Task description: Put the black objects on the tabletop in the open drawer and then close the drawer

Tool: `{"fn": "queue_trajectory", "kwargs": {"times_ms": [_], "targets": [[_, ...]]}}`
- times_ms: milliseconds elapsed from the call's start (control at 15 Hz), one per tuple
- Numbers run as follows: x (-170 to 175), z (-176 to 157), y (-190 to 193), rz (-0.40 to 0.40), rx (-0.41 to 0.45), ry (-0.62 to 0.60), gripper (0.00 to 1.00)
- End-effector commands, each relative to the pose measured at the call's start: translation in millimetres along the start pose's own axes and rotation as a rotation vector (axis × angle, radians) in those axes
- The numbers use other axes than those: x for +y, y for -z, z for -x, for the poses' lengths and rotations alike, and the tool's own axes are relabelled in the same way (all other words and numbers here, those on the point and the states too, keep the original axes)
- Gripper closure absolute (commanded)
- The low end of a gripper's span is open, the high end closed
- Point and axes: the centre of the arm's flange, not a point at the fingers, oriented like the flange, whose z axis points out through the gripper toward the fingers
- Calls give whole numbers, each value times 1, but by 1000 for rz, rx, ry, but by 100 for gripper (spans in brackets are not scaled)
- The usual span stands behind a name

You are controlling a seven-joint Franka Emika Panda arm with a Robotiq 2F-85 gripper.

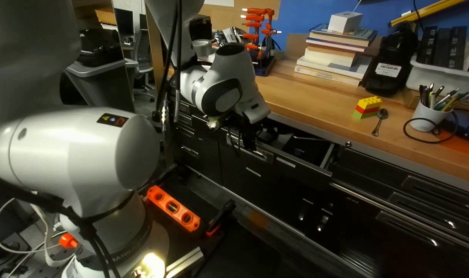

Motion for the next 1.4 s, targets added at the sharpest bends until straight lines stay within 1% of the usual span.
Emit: {"fn": "queue_trajectory", "kwargs": {"times_ms": [0, 200, 400, 533, 600, 733, 1000, 1267, 1333], "targets": [[6, -1, 37, 117, 54, 21, 0], [14, -9, 37, 169, 87, 35, 0], [12, -7, 42, 192, 102, 63, 0], [11, -3, 44, 260, 100, 87, 0], [11, -1, 43, 324, 89, 104, 0], [14, 5, 38, 418, 50, 137, 0], [19, 14, 26, 555, -25, 197, 0], [26, 27, 1, 648, -142, 269, 0], [29, 31, -4, 658, -170, 290, 0]]}}
